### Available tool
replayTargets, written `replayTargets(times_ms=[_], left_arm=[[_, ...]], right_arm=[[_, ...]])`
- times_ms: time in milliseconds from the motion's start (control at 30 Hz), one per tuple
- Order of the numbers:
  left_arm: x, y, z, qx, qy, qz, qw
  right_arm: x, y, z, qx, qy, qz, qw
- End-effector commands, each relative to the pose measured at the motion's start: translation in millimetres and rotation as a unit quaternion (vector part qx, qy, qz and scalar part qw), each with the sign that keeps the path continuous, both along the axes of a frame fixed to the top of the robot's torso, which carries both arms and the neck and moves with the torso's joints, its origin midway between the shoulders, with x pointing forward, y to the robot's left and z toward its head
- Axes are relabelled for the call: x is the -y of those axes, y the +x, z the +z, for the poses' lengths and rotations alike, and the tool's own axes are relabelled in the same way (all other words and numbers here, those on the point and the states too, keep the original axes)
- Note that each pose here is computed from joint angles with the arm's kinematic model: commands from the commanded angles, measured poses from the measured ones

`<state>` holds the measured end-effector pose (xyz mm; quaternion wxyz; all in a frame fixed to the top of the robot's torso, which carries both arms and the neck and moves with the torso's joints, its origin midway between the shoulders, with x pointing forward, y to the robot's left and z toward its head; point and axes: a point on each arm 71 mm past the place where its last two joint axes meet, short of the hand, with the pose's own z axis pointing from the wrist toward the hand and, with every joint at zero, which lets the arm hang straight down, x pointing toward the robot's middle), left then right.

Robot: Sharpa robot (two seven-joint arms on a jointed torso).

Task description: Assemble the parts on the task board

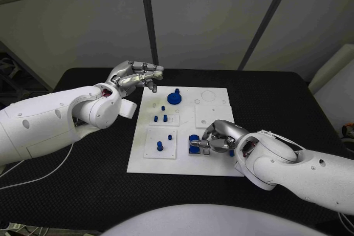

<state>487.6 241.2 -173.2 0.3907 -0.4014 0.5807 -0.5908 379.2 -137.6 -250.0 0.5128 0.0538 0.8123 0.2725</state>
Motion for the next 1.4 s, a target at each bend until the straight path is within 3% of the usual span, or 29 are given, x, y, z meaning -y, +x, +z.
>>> replayTargets(times_ms=[33,833,1067,1400], left_arm=[[1.3,0.0,0.9,0.001,-0.002,-0.004,1.000],[1.8,0.5,0.4,0.000,-0.002,-0.004,1.000],[1.5,0.7,0.2,0.000,-0.002,-0.004,1.000],[0.6,0.3,-0.9,-0.001,-0.002,-0.003,1.000]], right_arm=[[-1.0,-1.7,3.7,0.013,0.005,0.013,1.000],[3.4,1.1,2.7,0.027,-0.012,0.014,0.999],[6.9,1.8,5.7,0.044,-0.003,0.004,0.999],[44.1,-0.5,13.7,0.058,0.039,-0.031,0.997]])
